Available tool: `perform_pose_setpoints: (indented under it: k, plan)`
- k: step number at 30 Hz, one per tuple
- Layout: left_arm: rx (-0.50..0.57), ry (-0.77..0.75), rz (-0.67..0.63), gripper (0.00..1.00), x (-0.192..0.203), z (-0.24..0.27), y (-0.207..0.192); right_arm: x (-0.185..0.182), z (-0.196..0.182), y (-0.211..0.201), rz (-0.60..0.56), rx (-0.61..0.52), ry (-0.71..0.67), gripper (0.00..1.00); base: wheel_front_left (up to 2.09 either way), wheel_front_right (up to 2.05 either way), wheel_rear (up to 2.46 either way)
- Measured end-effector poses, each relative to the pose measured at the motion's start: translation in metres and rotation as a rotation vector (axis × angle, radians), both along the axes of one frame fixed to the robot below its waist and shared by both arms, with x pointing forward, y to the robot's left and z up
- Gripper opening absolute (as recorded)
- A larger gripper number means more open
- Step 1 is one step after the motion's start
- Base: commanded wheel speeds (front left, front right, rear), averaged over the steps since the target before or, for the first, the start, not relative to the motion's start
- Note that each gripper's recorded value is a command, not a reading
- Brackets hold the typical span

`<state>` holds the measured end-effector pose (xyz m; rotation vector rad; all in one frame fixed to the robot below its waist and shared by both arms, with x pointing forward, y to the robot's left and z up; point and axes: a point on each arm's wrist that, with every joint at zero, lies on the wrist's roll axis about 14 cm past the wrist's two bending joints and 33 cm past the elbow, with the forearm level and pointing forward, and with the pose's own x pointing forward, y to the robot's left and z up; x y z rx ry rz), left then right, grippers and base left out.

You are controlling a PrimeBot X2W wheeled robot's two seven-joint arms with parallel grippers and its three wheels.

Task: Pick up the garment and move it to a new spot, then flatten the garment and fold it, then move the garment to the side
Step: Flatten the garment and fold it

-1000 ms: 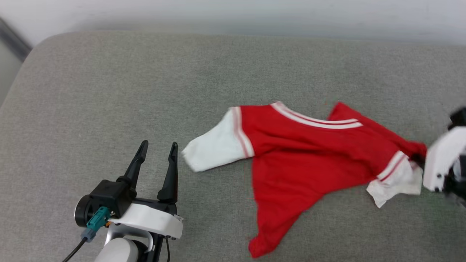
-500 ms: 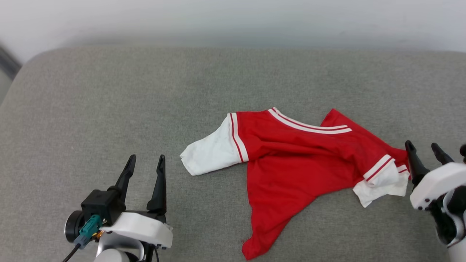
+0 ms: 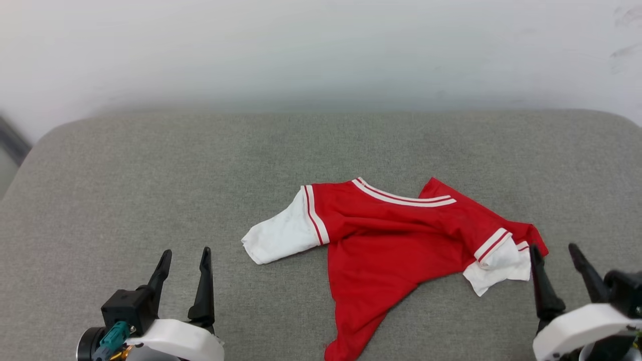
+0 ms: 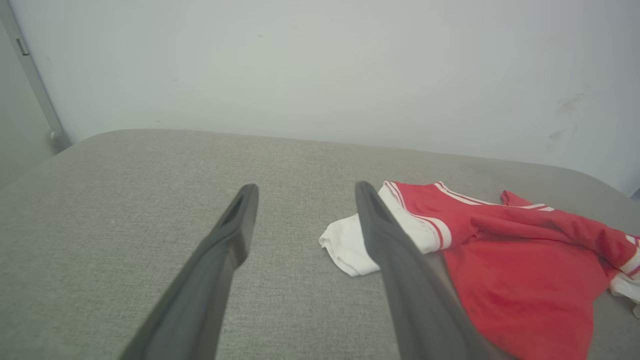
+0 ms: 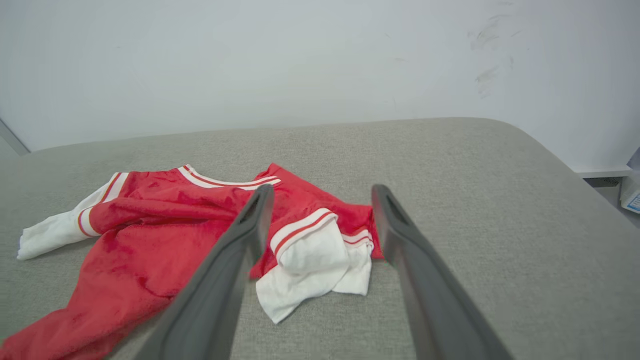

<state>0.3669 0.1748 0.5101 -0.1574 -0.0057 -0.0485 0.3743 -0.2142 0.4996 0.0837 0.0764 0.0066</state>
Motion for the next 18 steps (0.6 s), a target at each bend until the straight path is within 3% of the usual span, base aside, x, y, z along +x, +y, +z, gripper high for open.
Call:
perform_pose_setpoints:
  k: [11, 18]
  plan:
    - [-0.011, 0.005, 0.015, 1.00, -0.011, 0.000, 0.001, -0.042, -0.019, 0.009, -0.001, 0.051, 0.134, 1.00, 0.00, 0.00, 0.00]
    - [-0.008, 0.009, 0.010, 1.00, -0.007, 0.000, -0.001, -0.055, -0.068, -0.002, -0.024, 0.111, 0.454, 1.00, 0.00, 0.00, 0.00]
